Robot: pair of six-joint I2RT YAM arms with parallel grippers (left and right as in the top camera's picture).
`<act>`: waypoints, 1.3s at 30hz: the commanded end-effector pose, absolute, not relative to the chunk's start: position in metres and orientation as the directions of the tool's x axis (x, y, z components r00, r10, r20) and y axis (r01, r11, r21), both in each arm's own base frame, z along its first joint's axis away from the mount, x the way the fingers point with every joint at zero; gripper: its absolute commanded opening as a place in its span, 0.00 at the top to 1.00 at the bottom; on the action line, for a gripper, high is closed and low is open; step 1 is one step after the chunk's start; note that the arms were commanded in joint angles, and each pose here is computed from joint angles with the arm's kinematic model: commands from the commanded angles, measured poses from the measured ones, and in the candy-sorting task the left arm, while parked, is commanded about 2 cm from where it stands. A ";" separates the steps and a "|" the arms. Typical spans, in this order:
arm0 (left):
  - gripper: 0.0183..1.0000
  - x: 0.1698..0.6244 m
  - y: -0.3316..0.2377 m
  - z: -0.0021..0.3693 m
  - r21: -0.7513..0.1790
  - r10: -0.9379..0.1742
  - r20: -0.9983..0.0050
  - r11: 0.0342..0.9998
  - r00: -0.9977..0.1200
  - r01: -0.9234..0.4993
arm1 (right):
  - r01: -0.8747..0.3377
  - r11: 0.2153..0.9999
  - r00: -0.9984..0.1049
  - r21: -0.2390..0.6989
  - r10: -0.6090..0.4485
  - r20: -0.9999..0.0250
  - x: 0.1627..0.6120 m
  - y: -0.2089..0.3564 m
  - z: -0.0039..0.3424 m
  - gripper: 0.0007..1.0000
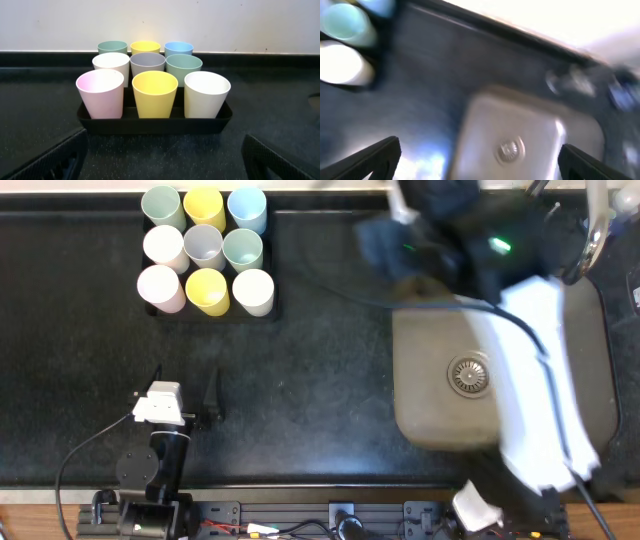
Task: Store Cups
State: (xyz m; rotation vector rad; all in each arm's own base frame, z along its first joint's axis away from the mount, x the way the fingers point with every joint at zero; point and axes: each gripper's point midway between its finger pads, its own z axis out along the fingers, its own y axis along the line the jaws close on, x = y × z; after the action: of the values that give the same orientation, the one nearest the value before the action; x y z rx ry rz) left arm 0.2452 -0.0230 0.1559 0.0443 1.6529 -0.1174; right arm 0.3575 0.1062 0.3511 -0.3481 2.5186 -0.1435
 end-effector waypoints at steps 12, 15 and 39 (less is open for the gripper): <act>0.00 0.245 -0.022 0.157 -0.029 -0.022 -0.997 0.995 -0.078 0.100 | 0.260 0.964 -0.672 0.053 0.220 -0.707 0.204 -0.022 0.224 0.00; 0.00 0.245 -0.022 0.157 -0.029 -0.022 -0.997 0.995 -0.078 0.100 | 0.235 0.964 -0.491 0.124 0.227 -0.841 0.207 -0.021 0.248 0.00; 0.00 0.245 -0.022 0.157 -0.029 -0.022 -0.997 0.995 -0.078 0.100 | 0.120 0.957 0.086 0.263 0.254 -0.963 0.242 -0.021 0.198 0.00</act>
State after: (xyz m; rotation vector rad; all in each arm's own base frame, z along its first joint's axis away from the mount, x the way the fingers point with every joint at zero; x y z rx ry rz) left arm 0.2452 -0.0229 0.1559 0.0437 1.6529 -0.1174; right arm 0.2384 -0.0203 0.2194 0.2997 1.4564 0.1066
